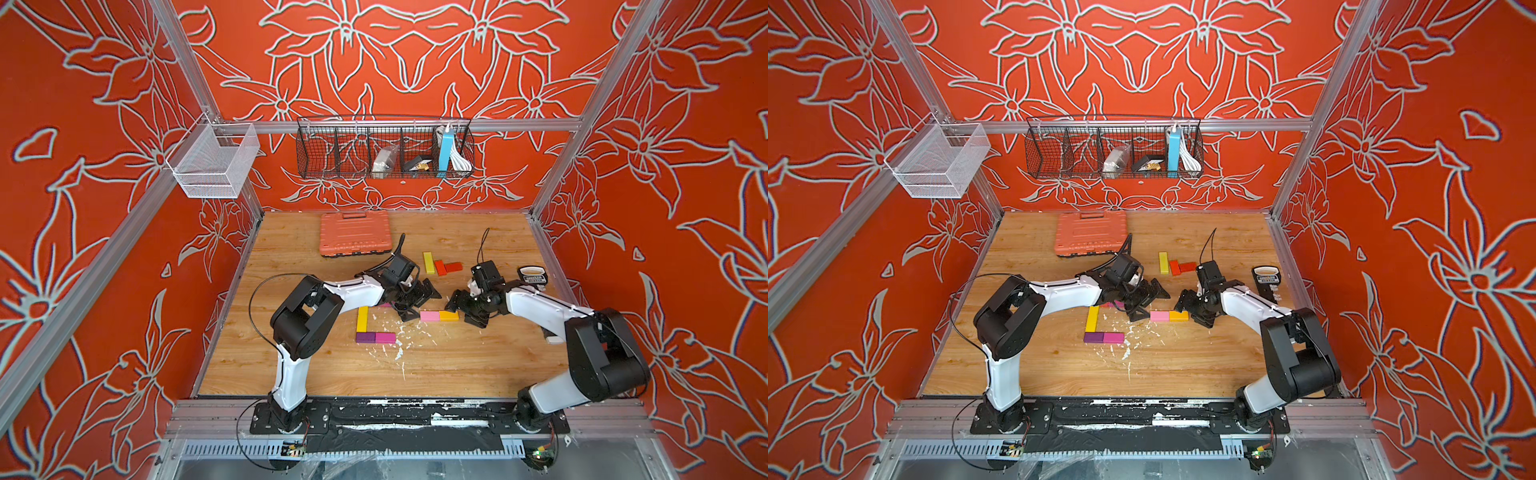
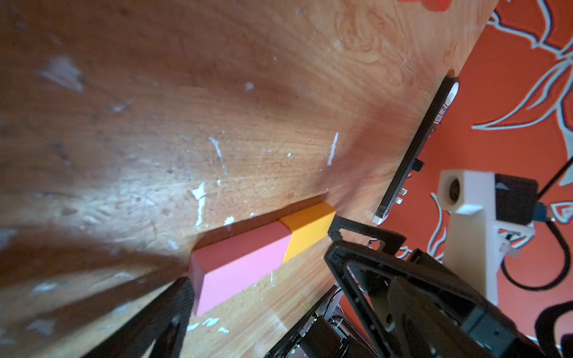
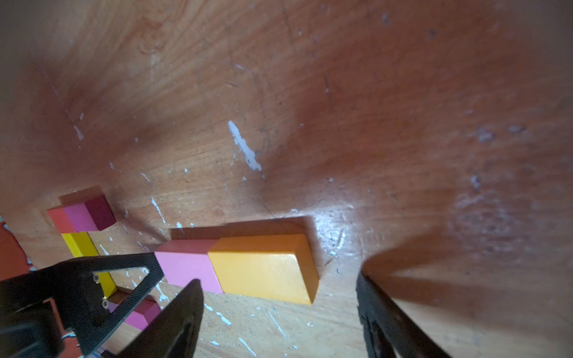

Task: Assemble the letter c with building blocks
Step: Assemble the building block at the center of the board, then pick up the building block from the center of the board.

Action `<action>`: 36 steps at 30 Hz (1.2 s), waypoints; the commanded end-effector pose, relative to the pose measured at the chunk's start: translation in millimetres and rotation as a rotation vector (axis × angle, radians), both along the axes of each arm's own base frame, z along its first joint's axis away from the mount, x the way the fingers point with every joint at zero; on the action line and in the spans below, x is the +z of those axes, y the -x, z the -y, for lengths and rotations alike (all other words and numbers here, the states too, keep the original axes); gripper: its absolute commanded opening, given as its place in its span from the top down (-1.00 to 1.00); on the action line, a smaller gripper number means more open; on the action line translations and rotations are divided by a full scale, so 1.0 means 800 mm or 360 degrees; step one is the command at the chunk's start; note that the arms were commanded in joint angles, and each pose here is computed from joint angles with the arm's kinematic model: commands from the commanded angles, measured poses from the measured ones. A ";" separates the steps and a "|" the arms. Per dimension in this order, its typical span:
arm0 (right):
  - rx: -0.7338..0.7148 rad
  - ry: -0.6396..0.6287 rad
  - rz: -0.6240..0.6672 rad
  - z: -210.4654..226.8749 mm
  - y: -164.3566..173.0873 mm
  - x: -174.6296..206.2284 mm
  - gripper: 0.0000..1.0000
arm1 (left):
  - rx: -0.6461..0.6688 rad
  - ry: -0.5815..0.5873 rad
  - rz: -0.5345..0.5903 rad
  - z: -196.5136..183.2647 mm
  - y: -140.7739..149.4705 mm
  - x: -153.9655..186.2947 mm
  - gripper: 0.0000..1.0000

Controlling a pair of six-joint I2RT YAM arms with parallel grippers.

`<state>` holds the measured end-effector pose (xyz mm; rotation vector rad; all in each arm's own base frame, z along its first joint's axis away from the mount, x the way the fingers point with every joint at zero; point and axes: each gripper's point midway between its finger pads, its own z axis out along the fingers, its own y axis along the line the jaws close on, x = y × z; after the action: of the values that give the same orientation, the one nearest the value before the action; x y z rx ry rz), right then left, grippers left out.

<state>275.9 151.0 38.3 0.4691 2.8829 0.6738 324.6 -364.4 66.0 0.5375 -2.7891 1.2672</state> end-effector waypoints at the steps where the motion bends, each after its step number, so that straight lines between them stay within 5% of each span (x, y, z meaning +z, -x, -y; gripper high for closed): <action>1: 0.0009 -0.0015 0.0006 -0.003 -0.006 0.001 -0.59 | -0.0011 0.0020 -0.0005 0.008 -0.003 0.000 -0.97; 18: -0.0009 0.0026 0.0024 0.004 -0.006 0.009 -0.61 | -0.0011 0.0031 0.0009 0.007 -0.002 0.005 -0.97; 26: -0.0148 0.0208 0.0238 0.040 -0.020 0.055 -0.65 | 0.0032 0.0088 0.0121 -0.019 -0.032 0.048 -0.97; 36: 0.0058 0.0196 0.0365 0.012 -0.082 0.100 -0.60 | -0.0050 -0.0383 0.0307 -0.095 -0.084 0.082 -0.97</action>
<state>330.4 138.2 115.4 0.3780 2.6742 0.5311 401.6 -311.8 132.8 0.5024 -3.0061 1.2568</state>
